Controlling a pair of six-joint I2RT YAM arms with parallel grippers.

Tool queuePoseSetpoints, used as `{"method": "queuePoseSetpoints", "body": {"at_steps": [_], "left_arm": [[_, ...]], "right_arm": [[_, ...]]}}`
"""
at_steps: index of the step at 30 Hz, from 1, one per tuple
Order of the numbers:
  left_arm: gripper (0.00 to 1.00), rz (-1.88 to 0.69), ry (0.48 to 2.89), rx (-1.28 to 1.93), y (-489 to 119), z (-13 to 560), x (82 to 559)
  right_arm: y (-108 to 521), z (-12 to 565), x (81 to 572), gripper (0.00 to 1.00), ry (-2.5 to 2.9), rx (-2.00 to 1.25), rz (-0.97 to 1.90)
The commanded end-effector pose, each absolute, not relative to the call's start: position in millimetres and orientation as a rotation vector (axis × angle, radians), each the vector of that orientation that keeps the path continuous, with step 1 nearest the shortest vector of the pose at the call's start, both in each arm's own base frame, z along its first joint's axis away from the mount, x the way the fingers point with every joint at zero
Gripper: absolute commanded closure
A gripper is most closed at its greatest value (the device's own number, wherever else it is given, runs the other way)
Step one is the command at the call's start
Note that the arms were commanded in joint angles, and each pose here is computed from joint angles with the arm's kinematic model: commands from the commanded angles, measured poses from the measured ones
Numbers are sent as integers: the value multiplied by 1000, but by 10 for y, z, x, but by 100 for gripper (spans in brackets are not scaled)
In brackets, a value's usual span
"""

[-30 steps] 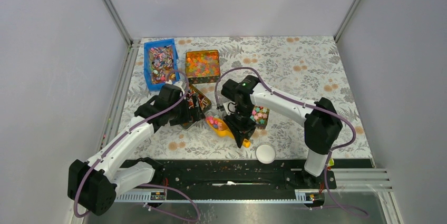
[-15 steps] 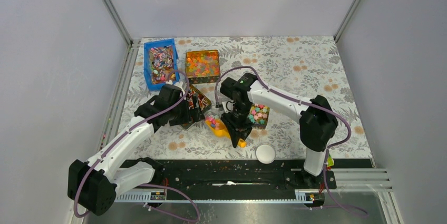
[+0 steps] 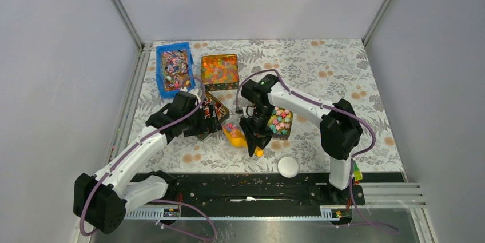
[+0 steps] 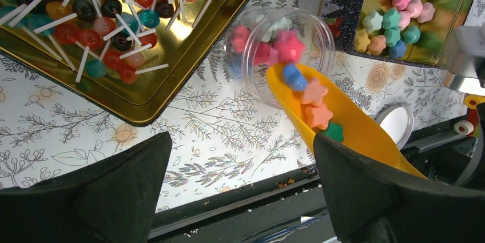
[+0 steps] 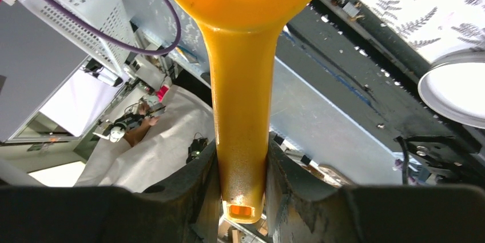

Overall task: Pack the candies
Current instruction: Place the fake candies in the packing bottle.

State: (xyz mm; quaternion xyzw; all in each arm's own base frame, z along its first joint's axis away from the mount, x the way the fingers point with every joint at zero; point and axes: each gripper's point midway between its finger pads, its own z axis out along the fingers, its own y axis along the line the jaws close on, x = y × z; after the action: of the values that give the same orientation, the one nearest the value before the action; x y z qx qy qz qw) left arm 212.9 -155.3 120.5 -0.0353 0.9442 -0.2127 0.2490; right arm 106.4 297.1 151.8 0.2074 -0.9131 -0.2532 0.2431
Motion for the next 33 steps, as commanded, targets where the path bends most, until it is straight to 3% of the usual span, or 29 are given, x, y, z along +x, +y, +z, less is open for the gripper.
{"method": "queuePoseSetpoints", "body": {"at_steps": [1, 19, 33], "left_arm": [[1, -611, 2511, -73, -1592, 1395, 2214], [1, -613, 2504, -40, -1635, 1433, 2293], [1, -630, 2480, -9, -1717, 1589, 2428]], "right_arm": [[3001, 1694, 986, 100, -2421, 463, -701], [2986, 1824, 970, 100, -2359, 364, -689], [2941, 1907, 1100, 100, -2454, 557, -713]]}}
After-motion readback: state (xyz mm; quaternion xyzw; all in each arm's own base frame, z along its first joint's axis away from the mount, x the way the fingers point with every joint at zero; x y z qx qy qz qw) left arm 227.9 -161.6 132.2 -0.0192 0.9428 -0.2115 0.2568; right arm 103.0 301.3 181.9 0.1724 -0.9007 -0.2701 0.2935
